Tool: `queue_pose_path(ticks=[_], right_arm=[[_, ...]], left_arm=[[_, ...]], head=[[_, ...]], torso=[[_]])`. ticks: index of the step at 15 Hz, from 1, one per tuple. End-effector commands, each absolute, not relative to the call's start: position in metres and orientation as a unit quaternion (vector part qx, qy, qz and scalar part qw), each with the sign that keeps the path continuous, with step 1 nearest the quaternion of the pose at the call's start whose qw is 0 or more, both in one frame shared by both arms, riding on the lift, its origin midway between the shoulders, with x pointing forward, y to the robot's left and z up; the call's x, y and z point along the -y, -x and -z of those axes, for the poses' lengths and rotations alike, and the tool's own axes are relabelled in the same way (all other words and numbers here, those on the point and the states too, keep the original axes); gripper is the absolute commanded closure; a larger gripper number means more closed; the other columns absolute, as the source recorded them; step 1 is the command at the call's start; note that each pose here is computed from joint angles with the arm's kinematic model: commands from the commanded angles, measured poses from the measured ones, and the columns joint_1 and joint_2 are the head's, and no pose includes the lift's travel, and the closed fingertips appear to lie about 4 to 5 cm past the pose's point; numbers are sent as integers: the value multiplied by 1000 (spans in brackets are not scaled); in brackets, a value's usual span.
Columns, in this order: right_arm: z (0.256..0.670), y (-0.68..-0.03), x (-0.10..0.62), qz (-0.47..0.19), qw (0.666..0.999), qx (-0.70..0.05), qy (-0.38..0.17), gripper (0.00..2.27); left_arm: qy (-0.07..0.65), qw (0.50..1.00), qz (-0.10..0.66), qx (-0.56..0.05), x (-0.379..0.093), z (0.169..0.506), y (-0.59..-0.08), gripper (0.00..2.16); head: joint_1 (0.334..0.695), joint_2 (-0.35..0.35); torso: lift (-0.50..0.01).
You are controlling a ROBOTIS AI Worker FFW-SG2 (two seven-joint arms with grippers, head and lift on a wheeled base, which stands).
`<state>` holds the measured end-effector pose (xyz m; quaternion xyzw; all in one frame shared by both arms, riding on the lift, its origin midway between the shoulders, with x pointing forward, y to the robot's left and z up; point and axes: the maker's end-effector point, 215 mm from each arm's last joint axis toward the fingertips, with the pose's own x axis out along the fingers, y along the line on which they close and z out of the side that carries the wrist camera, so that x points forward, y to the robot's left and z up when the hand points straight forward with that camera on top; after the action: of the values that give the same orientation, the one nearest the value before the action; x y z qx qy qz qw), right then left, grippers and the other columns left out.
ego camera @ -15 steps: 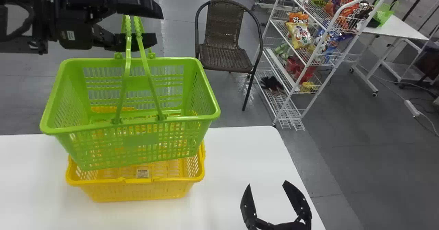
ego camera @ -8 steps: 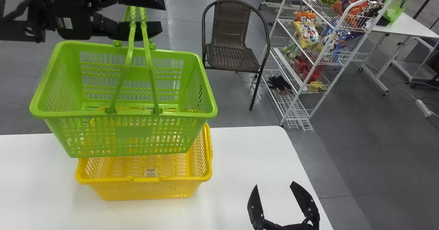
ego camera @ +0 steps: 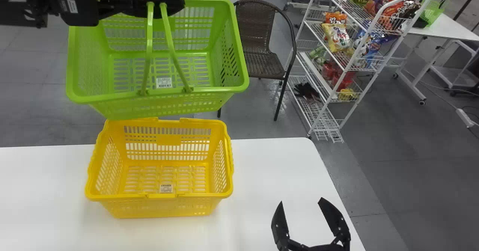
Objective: Grasp handle with right gripper to insert into left gripper then lift and swing left to center
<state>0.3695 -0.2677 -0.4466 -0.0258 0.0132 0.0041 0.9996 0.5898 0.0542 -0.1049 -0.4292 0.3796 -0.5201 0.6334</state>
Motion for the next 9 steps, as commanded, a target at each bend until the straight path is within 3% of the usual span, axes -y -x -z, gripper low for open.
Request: queue_pose_path(ticks=[1,6,9], right_arm=[[447,-369,268,-3,1000,-13,23,39],[448,-370,268,-4,1000,-13,23,43],[447,-371,268,-5,1000,-12,23,43]], left_arm=[[426,646,508,-379,-72,107,-594,2135],[426,689,462,-362,-170,105,-605,2135],[435,717,422,-343,-247,102,-603,2135]], head=[[695,-246],[695,-192],[695,-110]], torso=[[0],[0],[0]])
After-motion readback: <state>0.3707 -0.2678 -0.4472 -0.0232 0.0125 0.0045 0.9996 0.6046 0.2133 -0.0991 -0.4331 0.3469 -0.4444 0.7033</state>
